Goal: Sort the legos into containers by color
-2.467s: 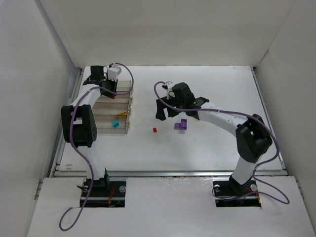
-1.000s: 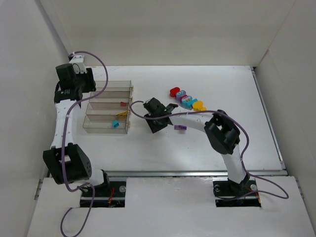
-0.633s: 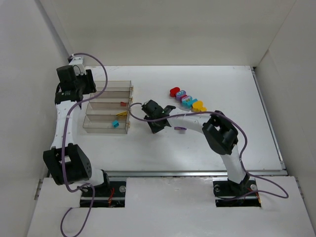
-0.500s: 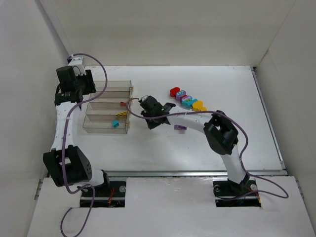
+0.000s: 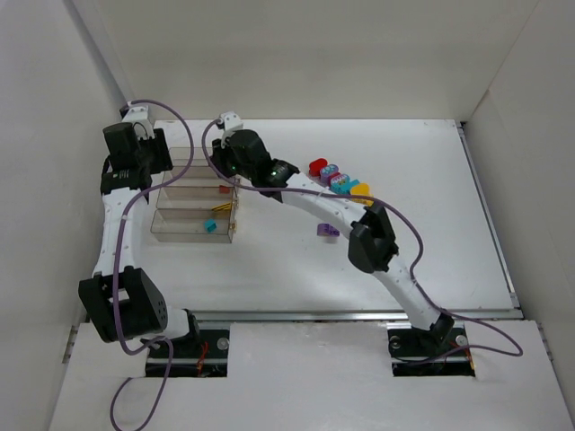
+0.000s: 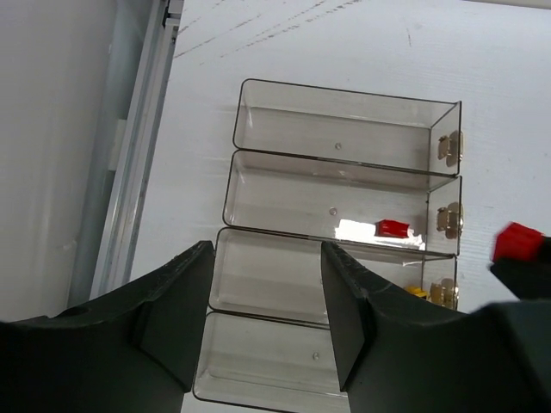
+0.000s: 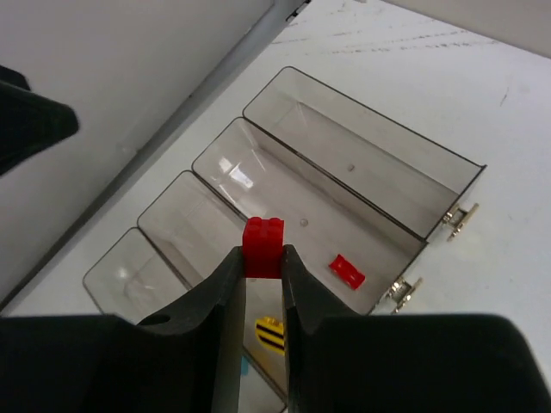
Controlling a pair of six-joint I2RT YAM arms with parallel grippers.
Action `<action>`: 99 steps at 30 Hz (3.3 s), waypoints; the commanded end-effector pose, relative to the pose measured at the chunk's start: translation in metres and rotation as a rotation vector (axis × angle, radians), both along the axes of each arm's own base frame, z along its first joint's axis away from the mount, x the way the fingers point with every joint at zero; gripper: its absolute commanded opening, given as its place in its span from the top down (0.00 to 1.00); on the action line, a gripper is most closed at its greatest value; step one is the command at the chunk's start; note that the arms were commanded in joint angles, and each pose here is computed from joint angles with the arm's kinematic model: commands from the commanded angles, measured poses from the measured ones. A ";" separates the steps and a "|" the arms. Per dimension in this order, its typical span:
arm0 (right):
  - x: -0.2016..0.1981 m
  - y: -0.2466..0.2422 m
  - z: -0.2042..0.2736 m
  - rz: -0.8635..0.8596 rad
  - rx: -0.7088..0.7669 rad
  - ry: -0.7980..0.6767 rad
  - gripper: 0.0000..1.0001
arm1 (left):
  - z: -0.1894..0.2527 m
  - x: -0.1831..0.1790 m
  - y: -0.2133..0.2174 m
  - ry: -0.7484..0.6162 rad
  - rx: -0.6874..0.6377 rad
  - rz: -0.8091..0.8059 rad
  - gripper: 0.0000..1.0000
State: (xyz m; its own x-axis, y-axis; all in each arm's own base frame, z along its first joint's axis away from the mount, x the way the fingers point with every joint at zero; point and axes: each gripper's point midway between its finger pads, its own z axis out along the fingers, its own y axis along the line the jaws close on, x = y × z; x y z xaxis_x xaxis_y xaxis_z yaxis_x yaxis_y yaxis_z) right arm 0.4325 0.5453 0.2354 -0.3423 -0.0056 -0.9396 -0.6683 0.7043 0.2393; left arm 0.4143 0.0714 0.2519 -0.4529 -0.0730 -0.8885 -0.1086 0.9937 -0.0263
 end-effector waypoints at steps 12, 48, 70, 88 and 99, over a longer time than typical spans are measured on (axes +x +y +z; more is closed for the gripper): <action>0.033 0.041 -0.027 -0.040 0.172 -0.090 1.00 | 0.011 0.003 0.014 -0.048 0.041 0.054 0.50; 0.026 0.042 0.001 -0.009 0.234 -0.108 0.36 | 0.008 0.003 0.014 -0.029 0.046 0.049 0.50; -0.079 -0.305 -0.063 -0.508 -0.419 0.471 0.00 | 0.082 0.004 -0.074 -0.178 0.056 -0.374 0.49; -0.093 -0.320 -0.163 -0.438 -0.453 0.706 0.19 | 0.095 -0.035 -0.100 -0.195 0.146 -0.580 0.02; -0.093 -0.314 -0.185 -0.429 -0.437 0.736 0.39 | 0.063 -0.045 -0.119 -0.082 0.148 -0.606 0.01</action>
State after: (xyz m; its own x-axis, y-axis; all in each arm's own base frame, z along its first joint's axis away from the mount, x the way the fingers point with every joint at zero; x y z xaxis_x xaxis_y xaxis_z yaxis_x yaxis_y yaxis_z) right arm 0.3282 0.2198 0.0480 -0.9142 -0.0647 -0.4001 -0.1186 0.9867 0.1115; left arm 0.3721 -0.0453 0.3084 -0.3242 0.2923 -0.8997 0.4729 0.8738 0.1135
